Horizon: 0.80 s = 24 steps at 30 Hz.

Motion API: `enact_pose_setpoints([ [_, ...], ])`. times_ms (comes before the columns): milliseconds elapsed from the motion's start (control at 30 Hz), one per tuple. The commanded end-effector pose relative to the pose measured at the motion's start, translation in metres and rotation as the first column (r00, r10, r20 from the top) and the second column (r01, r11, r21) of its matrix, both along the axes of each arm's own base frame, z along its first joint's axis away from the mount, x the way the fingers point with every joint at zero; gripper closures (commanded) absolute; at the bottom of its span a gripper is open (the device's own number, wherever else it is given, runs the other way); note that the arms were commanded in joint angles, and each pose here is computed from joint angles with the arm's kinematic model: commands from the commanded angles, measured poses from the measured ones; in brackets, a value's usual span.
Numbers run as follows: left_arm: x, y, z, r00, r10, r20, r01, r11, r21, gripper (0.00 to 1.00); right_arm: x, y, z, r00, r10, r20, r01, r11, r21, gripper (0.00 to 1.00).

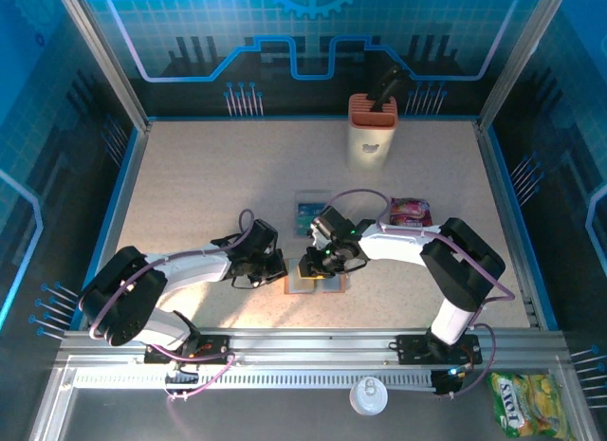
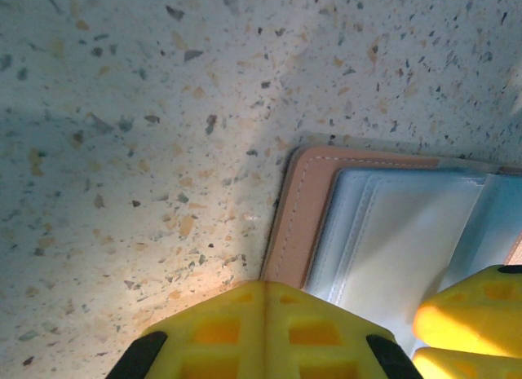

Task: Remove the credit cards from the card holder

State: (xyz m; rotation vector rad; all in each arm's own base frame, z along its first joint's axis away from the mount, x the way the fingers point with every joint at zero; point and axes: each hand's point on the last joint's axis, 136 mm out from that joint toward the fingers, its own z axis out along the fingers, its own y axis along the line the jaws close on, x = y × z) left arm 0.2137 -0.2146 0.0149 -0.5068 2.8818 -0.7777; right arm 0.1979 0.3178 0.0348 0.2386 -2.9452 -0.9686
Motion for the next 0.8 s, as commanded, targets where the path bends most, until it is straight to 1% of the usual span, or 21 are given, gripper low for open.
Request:
enact_pose_setpoints([
  [0,-0.005,0.007,-0.008,1.0,-0.014,-0.021,0.015,0.999,0.036,0.98,-0.002,-0.003,0.001,1.0,0.009,0.013,-0.008,0.999,-0.034,0.73],
  [133,-0.007,0.008,-0.008,1.0,-0.019,-0.025,0.02,0.999,0.04,0.98,-0.002,-0.009,-0.001,1.0,0.007,0.014,-0.006,0.998,-0.059,0.73],
  [767,-0.005,0.007,-0.001,0.999,-0.031,-0.019,0.032,0.999,0.044,0.97,-0.002,-0.021,-0.002,1.0,-0.013,0.018,0.014,0.998,-0.058,0.73],
])
